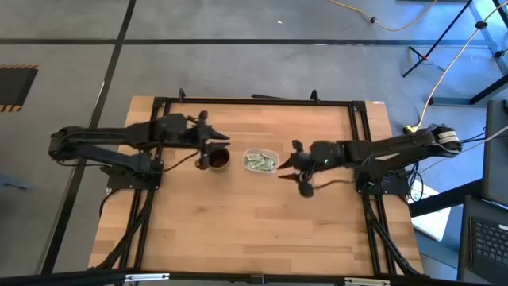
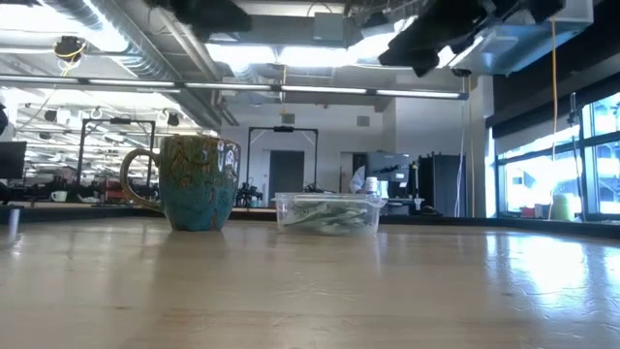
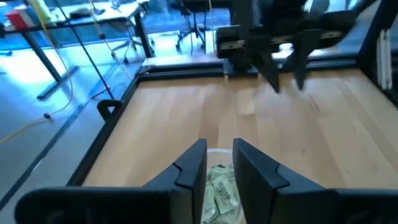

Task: Pick and place items into bin
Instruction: Return to Home Position

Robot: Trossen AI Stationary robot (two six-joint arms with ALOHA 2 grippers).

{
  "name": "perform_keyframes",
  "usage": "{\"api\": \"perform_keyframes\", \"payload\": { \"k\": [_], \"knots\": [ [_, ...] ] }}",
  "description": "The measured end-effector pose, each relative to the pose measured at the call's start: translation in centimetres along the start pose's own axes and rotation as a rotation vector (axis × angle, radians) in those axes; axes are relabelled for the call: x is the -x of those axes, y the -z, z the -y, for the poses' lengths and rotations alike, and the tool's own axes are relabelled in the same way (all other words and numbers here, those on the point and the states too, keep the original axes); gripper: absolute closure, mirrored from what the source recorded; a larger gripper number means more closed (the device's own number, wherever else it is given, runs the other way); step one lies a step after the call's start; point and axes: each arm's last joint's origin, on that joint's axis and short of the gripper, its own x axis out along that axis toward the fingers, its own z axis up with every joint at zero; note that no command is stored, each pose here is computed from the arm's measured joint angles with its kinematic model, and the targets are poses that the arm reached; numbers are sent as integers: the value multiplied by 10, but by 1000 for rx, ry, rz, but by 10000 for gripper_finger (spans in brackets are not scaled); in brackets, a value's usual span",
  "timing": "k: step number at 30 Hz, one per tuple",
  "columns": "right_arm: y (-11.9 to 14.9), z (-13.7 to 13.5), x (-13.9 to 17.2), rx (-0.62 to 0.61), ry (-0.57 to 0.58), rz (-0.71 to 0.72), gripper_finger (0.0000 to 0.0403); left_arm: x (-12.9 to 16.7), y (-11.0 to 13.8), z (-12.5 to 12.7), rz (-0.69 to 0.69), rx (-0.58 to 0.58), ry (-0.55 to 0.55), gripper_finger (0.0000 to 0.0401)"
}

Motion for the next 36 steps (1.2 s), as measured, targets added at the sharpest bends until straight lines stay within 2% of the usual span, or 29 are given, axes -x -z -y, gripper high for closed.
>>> {"api": "perform_keyframes", "payload": {
  "k": [5,14,23,36],
  "knots": [
    [22,17,33,-48,18,107,262,27,30,2,95,58,-11,329],
    [77,13,83,-142,9,380,262,60,71,5,282,140,-13,329],
    [109,11,95,-182,8,432,262,62,119,11,382,162,7,329],
    [134,9,108,-180,2,530,262,72,150,14,482,181,1,329]
  ]
}}
